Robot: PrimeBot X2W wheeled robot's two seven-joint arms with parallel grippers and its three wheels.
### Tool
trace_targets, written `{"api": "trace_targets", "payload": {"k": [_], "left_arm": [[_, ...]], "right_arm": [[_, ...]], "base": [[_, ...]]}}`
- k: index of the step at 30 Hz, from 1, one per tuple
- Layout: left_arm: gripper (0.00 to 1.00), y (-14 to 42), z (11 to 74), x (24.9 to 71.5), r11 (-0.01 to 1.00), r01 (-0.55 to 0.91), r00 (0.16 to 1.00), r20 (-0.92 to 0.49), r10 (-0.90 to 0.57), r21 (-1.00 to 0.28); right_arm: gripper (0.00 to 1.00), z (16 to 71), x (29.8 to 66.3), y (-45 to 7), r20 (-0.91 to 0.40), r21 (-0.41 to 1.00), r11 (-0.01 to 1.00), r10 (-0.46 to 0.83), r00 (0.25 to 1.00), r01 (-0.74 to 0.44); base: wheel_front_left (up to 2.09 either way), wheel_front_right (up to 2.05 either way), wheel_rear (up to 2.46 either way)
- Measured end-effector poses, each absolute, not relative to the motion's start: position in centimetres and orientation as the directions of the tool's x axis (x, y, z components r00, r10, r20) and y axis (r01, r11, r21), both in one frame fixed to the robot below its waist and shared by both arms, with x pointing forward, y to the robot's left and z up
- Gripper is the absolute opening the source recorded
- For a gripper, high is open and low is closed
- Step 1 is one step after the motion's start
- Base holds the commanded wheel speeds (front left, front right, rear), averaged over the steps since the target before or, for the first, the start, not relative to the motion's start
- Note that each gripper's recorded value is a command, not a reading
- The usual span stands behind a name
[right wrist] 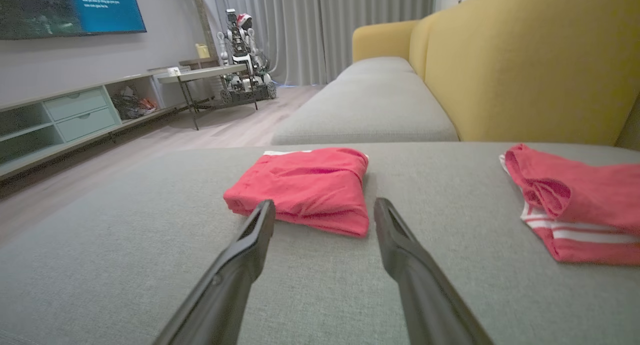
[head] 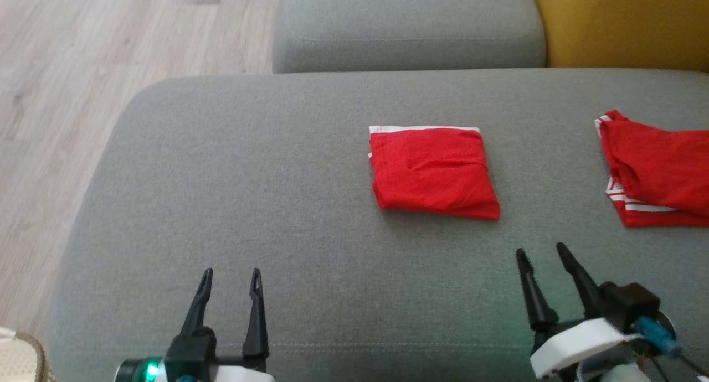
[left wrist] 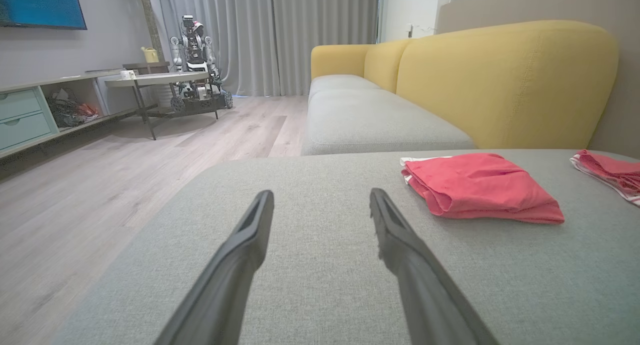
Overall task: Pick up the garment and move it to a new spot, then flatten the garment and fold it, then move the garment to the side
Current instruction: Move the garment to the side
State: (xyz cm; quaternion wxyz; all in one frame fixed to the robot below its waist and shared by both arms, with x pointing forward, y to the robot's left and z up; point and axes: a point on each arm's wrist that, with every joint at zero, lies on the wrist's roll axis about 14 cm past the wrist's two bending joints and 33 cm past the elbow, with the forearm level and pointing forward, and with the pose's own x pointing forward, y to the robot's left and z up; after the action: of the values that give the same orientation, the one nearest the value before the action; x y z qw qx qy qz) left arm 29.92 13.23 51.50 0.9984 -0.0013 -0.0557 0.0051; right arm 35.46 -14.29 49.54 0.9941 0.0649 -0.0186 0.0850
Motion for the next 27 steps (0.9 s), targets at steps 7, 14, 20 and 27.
{"api": "trace_targets", "payload": {"k": [7, 14, 20, 27], "left_arm": [[1.00, 12.0, 50.5, 29.8, 1.000, 0.023, 0.997, 0.078, -0.024, 0.010], [1.00, 10.7, 50.3, 31.4, 0.998, 0.064, 0.996, 0.065, -0.065, 0.015], [1.00, 10.2, 49.9, 33.1, 0.997, 0.069, 0.996, 0.047, -0.070, 0.021], [1.00, 9.5, 48.8, 34.2, 0.997, 0.081, 0.997, 0.011, -0.081, 0.020]], "right_arm": [[1.00, 48.4, 40.5, -14.6, -0.006, 0.265, 0.958, 0.119, 0.993, -0.113], [1.00, 46.9, 46.9, -13.9, -0.127, 0.291, 0.949, 0.165, 0.978, -0.122], [1.00, 44.7, 50.6, -13.6, -0.279, 0.328, 0.938, 0.211, 0.937, -0.114], [1.00, 41.8, 52.5, -13.0, -0.404, 0.361, 0.925, 0.267, 0.875, -0.116]], "base": [[0.00, 0.00, 0.00], [0.00, 0.00, 0.00], [0.00, 0.00, 0.00], [0.00, 0.00, 0.00]]}}
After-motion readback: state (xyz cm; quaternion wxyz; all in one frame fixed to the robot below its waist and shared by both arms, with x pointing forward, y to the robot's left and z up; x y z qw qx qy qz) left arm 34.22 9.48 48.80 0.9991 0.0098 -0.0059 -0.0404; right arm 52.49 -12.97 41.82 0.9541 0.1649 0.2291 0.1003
